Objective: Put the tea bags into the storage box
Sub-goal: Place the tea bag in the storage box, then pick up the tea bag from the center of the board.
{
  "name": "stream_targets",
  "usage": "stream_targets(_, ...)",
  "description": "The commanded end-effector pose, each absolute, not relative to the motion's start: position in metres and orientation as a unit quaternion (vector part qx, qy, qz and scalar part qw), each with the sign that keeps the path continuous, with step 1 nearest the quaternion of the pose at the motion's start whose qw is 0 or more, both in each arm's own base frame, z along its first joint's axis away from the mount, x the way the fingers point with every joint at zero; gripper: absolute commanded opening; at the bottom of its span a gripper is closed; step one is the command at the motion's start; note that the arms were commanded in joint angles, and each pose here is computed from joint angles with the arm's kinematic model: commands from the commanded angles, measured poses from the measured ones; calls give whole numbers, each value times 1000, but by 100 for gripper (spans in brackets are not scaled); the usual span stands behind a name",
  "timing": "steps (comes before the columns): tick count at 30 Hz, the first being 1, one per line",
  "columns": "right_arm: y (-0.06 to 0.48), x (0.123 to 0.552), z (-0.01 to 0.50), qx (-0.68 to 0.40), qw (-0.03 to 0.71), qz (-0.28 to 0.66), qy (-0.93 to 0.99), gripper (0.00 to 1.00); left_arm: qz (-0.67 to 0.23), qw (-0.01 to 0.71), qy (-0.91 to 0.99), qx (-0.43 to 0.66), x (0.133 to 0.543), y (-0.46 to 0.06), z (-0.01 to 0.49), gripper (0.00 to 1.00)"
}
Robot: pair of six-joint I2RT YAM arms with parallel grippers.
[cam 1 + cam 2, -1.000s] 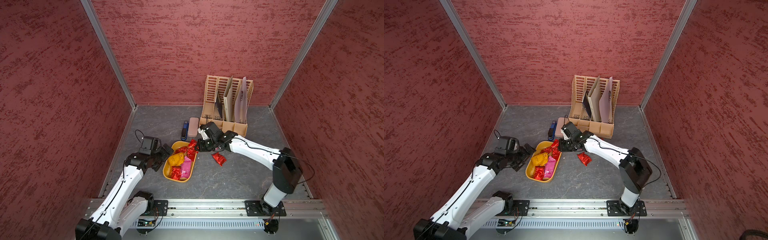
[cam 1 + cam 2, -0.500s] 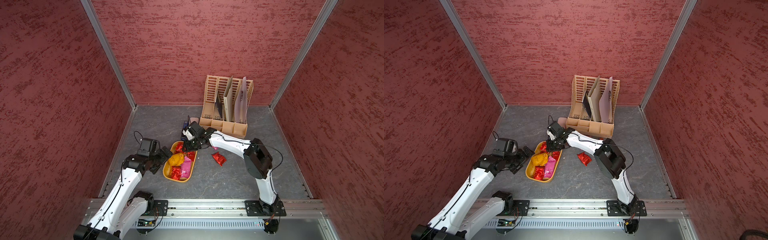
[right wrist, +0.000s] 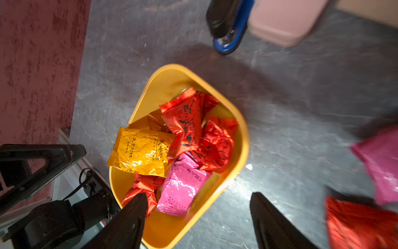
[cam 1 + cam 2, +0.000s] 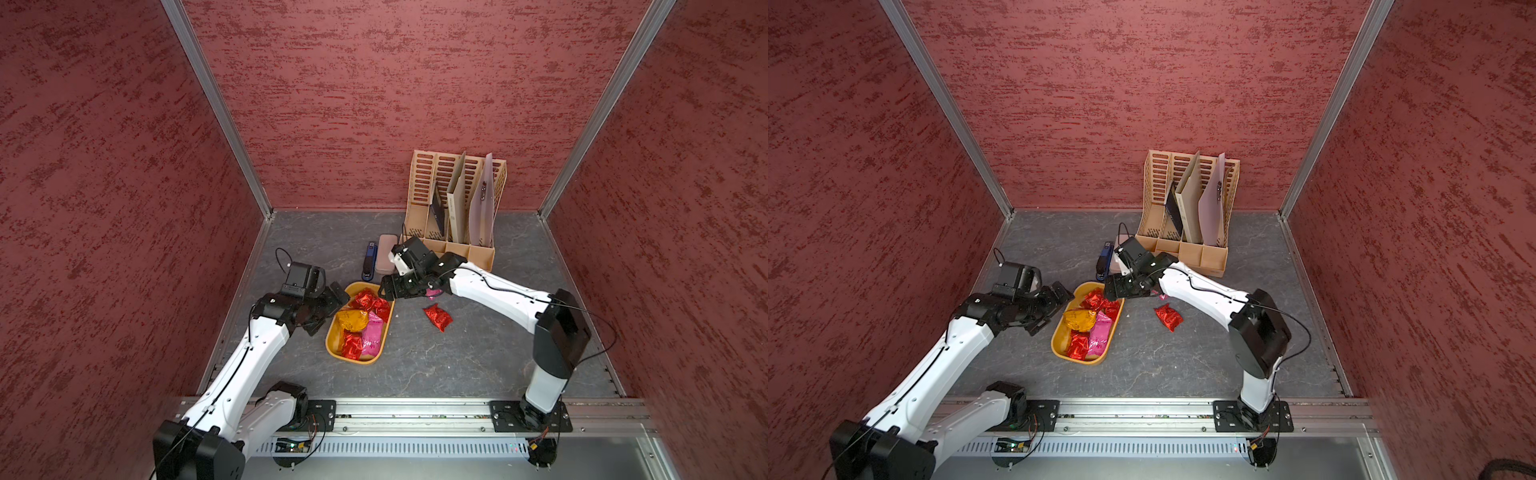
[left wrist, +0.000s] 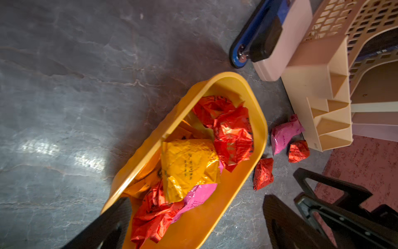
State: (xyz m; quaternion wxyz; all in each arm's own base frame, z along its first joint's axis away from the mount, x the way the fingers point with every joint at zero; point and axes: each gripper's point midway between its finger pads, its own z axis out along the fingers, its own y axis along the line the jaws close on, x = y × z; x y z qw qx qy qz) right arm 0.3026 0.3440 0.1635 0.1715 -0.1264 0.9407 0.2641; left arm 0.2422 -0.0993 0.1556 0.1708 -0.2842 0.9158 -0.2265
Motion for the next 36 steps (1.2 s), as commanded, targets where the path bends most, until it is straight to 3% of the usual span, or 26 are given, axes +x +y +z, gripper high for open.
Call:
stream_targets(1, 287, 315, 145, -64, 182, 177, 965, 81, -222, 200, 928, -224, 258, -119, 173, 100)
stream_targets(6, 238, 332, 120, 12, 171, 142, 975, 80, -190, 170, 955, -148, 267, -158, 167, 100)
stream_targets(13, 227, 353, 86, 45, 158, 133, 977, 71, -201, 144, 962, -115, 282, -194, 160, 100)
stream_targets(25, 217, 377, 42, 49, 144, 70, 986, 66, -188, 154, 957, -159, 260, -169, 149, 100)
stream_targets(36, 216, 380, 23, 51, 129, 78, 987, 23, -185, 169, 949, -192, 256, -151, 153, 100)
